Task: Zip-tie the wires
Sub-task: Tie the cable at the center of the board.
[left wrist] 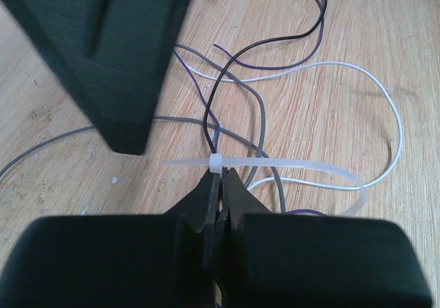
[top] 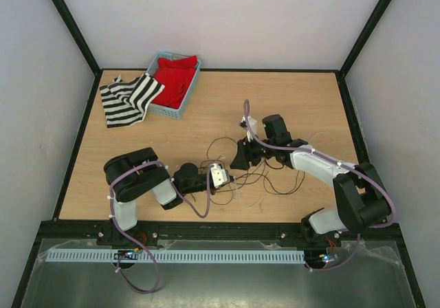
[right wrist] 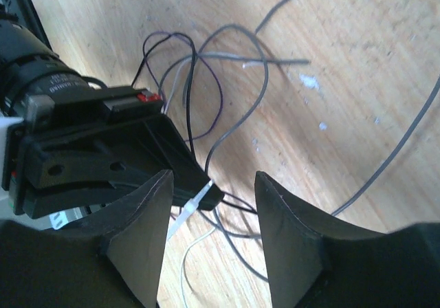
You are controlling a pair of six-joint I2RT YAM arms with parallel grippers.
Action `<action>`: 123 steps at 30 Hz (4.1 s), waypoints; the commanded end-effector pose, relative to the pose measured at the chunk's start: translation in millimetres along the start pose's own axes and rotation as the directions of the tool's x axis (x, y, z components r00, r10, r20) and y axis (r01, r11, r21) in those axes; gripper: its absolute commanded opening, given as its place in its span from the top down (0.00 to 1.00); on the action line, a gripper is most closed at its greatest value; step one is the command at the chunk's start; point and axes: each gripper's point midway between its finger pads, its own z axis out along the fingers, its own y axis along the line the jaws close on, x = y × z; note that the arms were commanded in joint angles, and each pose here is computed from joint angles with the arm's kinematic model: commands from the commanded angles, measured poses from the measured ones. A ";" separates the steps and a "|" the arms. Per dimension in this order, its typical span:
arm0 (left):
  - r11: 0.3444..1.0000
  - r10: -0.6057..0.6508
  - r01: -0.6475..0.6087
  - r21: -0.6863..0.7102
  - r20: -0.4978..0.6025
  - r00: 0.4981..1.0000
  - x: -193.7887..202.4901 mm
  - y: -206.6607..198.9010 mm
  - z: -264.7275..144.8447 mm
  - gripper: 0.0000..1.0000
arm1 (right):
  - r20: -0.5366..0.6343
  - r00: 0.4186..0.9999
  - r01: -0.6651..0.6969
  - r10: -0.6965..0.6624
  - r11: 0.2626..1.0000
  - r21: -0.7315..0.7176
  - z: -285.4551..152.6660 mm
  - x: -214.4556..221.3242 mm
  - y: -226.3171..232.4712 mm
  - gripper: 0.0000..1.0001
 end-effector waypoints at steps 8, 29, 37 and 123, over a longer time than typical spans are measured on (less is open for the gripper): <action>1.000 0.022 -0.021 -0.015 0.042 0.999 -14.7 4.5 4.1 1.00 | -0.033 0.996 -0.090 0.089 0.995 -0.041 8.7 30.7 11.0 0.41; 0.999 0.022 -0.021 -0.024 0.044 0.999 -15.7 6.4 4.1 1.00 | -0.071 0.987 -0.150 0.145 0.986 -0.071 19.6 38.3 15.2 0.61; 0.999 0.018 -0.016 -0.050 0.039 0.999 -15.2 11.1 3.6 1.00 | -0.090 0.982 -0.173 0.167 0.983 -0.061 19.4 45.1 14.3 0.63; 0.997 -0.033 0.035 -0.066 0.033 0.999 -11.3 16.1 2.7 1.00 | -0.023 0.988 -0.151 0.152 0.987 0.053 2.8 5.5 -7.0 0.45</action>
